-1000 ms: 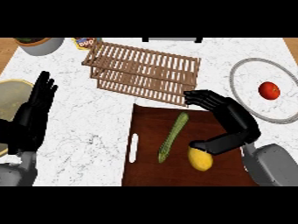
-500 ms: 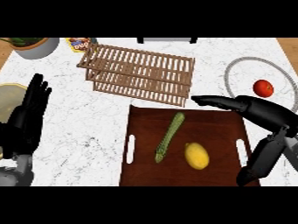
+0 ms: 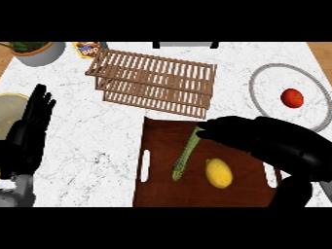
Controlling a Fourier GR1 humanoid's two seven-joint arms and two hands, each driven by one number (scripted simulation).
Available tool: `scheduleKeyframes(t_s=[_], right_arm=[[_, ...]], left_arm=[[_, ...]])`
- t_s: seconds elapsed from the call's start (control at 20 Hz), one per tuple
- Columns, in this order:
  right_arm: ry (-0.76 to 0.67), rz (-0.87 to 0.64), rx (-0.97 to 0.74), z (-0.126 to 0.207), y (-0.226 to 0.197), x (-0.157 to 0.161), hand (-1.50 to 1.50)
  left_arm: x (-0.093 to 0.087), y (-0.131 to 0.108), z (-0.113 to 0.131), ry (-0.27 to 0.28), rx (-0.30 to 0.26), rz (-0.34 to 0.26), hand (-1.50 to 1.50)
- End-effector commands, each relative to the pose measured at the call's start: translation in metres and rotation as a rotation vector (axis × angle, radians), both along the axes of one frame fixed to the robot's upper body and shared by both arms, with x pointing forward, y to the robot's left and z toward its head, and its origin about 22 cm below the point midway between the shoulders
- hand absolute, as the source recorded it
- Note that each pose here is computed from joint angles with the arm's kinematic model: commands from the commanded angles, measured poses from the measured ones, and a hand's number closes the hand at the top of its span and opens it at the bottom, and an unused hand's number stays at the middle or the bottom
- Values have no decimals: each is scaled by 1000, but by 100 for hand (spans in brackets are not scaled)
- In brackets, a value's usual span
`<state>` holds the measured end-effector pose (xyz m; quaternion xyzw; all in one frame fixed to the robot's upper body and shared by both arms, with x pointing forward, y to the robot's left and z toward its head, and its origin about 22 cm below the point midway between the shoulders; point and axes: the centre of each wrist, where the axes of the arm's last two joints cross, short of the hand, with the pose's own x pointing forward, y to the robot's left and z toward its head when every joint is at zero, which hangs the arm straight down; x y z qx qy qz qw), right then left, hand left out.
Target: Pick the lemon from the tray and place it in the tiered shelf
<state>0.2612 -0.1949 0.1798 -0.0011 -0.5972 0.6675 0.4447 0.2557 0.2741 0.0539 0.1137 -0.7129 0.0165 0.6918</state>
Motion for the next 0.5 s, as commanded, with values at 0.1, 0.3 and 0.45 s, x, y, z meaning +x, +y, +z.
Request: scheduleKeyframes(t_s=[0.1,0.3,0.45], right_arm=[[-68,-63,-133,-21,50,-38,-150],[-169,-92,-235,-47,53,-45,-150],[-220,-129,-344,-45,65,-40,-150]], left_arm=[[15,2,2,-12,-7,15,0],[-3,-5,6,6,-13,-2,0],[-2,-3,12,-18,-13,-3,0]])
